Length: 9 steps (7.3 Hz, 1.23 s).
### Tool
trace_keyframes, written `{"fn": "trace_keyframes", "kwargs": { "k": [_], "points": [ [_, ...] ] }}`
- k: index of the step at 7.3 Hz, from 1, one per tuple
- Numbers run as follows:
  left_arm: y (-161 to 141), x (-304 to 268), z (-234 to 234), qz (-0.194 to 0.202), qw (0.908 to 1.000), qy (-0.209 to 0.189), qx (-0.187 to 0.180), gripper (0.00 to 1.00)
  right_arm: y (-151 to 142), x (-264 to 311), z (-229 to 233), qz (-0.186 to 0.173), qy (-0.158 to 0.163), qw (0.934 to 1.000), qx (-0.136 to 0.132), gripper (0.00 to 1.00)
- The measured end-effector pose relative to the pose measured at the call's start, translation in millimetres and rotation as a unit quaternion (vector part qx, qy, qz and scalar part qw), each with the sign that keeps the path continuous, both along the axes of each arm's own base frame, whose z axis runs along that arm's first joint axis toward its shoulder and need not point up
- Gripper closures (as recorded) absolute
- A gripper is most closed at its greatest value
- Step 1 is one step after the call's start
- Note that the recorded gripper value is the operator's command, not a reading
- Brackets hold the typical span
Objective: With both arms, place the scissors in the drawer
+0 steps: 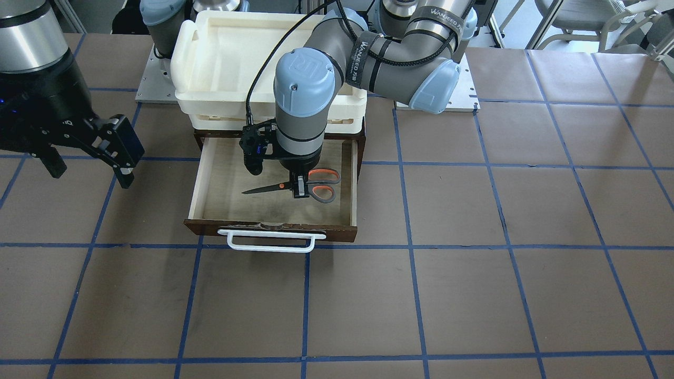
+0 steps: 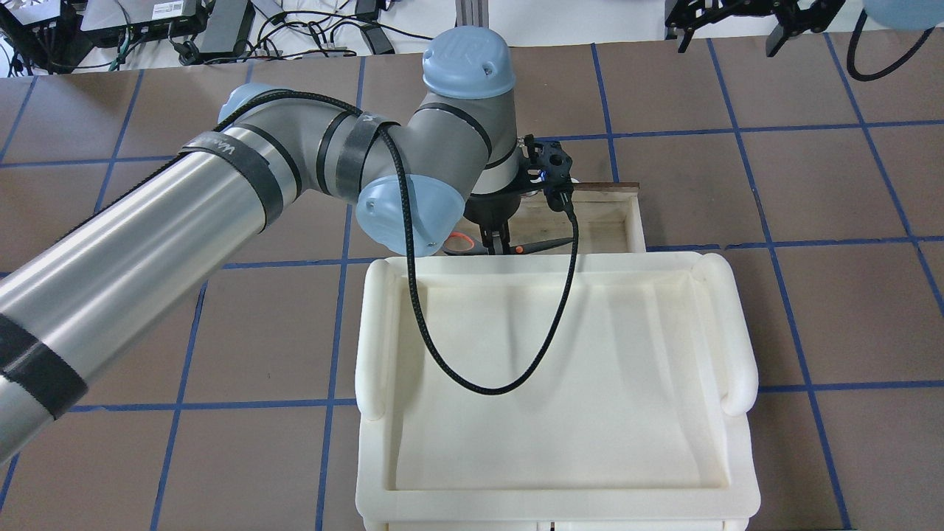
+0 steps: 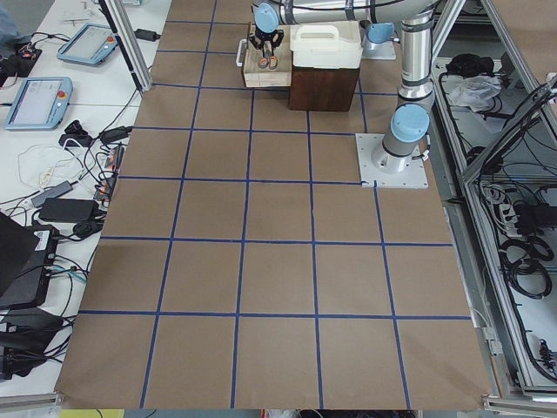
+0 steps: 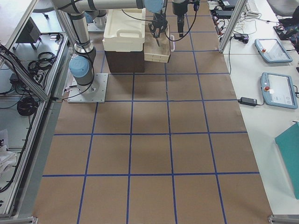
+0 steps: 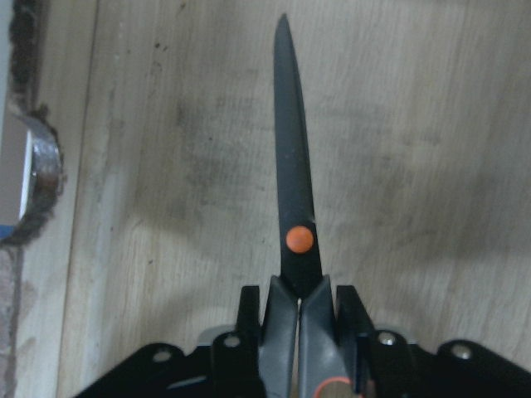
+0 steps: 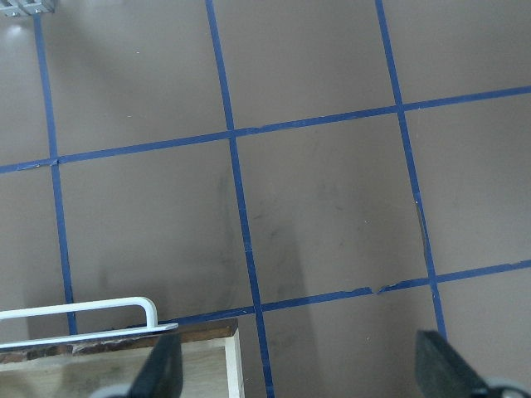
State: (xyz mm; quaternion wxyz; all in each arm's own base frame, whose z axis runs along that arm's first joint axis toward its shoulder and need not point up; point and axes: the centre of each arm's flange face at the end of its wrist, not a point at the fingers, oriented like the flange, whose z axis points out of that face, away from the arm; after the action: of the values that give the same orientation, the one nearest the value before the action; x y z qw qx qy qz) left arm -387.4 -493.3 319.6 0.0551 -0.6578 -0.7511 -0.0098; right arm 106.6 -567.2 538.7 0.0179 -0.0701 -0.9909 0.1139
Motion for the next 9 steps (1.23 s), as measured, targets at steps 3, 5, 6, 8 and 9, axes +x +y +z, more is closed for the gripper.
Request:
{"fn": "trace_keyframes", "kwargs": {
  "k": [3, 5, 6, 8, 9],
  "points": [
    [4, 0, -7, -0.002, 1.0, -0.002, 0.006, 1.0, 2, 2, 2, 0.002, -0.003, 1.0, -0.002, 0.0],
    [5, -1, -7, -0.002, 1.0, -0.001, 0.006, 0.84, 3, 2, 2, 0.001, -0.001, 1.0, -0.002, 0.0],
    [5, -3, -7, -0.002, 0.9999, 0.008, 0.009, 0.57, 3, 2, 2, 0.002, -0.002, 1.0, -0.002, 0.0],
    [9, -10, -6, 0.001, 0.9984, 0.049, 0.027, 0.37, 3, 2, 2, 0.003, -0.003, 1.0, -0.002, 0.0],
    [10, -12, -5, 0.001, 0.9977, 0.06, 0.031, 0.34, 3, 3, 1, 0.003, -0.003, 1.0, 0.0, 0.0]
  ]
}}
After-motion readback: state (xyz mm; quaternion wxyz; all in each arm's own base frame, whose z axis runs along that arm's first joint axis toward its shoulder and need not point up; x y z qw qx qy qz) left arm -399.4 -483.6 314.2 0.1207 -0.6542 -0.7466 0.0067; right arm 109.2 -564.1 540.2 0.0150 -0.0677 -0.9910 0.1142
